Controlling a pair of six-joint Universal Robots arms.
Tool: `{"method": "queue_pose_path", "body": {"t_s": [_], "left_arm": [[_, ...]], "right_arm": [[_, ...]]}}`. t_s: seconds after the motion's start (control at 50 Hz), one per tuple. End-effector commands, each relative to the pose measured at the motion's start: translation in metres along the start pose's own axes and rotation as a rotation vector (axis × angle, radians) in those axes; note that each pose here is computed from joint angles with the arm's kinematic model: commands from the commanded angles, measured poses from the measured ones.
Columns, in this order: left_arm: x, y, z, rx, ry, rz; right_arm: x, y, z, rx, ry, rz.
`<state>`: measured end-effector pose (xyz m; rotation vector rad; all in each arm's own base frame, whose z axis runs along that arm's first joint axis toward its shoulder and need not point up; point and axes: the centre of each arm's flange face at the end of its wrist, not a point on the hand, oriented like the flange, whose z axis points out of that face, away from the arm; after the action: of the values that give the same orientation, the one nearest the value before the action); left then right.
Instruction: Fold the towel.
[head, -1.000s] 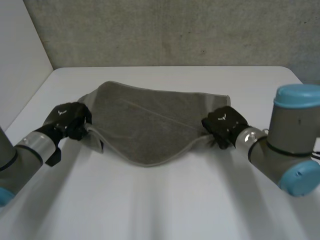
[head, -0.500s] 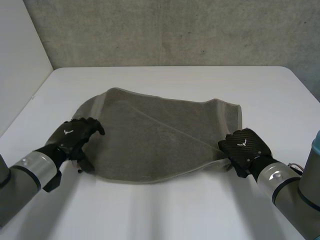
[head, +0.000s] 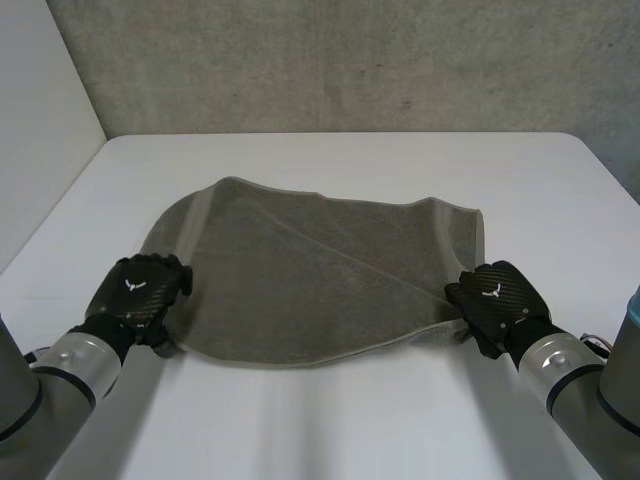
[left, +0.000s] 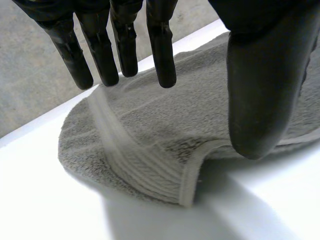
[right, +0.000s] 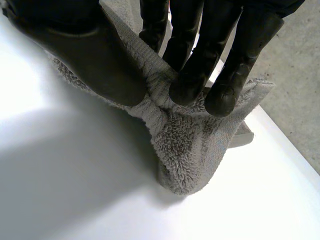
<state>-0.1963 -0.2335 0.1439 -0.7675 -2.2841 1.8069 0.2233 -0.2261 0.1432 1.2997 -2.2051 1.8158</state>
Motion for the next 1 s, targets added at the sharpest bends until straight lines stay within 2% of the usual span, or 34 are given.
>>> {"method": "queue_pose_path", "body": {"t_s": [0.02,0.4,0.54,0.7,1.0], "left_arm": [[-0.003,0.012,0.014,0.000,-0.029,0.000],[-0.007,0.020,0.029,-0.018,-0.054,-0.001],[-0.018,0.014,0.031,0.022,-0.136,0.004],[-0.018,0.009,0.028,0.054,-0.147,0.011],[-0.017,0.009,0.027,0.053,-0.143,0.011]], "right_arm": [[0.004,0.002,0.001,-0.006,0.011,0.006],[0.010,0.003,0.003,-0.014,0.033,0.008],[0.016,0.004,0.005,-0.021,0.047,0.022],[0.019,0.002,0.007,-0.021,0.047,0.020],[0.038,0.004,0.003,-0.099,-0.075,0.129]]}}
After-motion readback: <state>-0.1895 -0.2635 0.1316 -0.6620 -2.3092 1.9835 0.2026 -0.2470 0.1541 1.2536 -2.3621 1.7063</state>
